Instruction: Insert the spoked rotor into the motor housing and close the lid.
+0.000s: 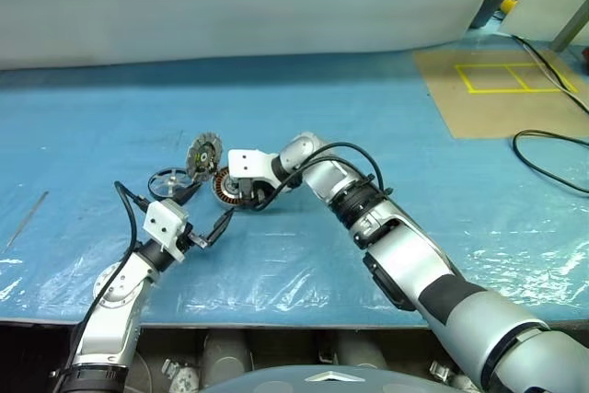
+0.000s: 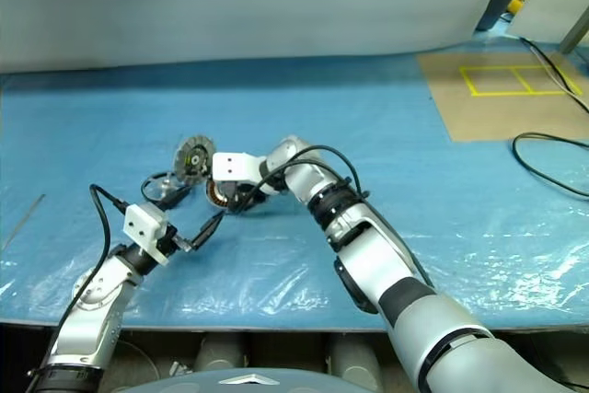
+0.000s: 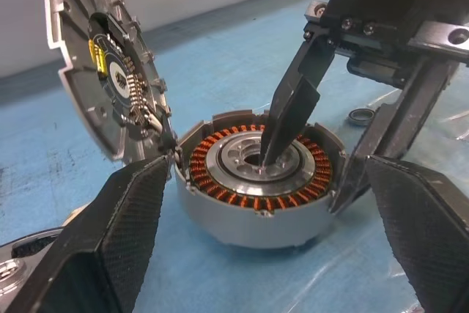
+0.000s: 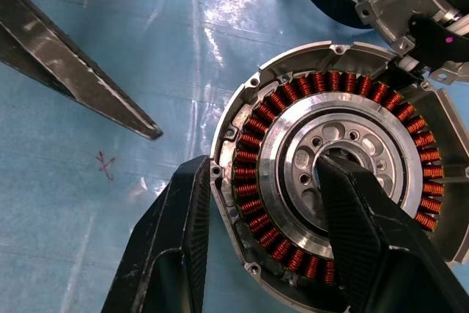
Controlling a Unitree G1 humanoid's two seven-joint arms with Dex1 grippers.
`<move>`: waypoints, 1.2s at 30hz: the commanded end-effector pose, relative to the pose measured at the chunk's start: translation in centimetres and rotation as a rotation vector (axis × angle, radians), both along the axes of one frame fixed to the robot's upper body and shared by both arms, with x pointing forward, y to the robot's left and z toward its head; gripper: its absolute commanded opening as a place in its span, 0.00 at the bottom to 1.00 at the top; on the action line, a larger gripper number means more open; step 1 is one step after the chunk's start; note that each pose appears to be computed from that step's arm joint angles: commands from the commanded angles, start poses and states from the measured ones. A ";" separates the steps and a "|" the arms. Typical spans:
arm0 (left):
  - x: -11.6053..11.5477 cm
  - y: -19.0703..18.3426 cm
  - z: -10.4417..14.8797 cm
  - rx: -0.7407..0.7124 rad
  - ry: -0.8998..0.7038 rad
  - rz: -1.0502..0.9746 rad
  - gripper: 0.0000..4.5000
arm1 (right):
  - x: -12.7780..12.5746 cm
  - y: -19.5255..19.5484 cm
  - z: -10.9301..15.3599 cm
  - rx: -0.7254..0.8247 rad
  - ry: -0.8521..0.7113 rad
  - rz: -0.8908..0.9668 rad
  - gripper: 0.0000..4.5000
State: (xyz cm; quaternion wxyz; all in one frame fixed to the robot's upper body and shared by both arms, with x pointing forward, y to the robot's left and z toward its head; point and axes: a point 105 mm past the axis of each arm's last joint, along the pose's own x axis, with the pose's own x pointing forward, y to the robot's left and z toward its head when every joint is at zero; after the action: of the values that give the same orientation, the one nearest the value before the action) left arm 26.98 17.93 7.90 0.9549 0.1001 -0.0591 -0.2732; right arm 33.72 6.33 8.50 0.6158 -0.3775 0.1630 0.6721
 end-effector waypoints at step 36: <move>-3.7 0.3 -0.6 0.007 0.049 -0.037 1.00 | 3.0 -10.5 0.3 0.576 0.076 -0.494 0.99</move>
State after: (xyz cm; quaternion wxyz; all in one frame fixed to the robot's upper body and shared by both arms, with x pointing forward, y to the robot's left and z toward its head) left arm 23.21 18.75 6.11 0.9533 0.0867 -0.0152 -0.2888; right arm 36.67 -4.64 8.03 0.8304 -0.1196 0.0987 0.5351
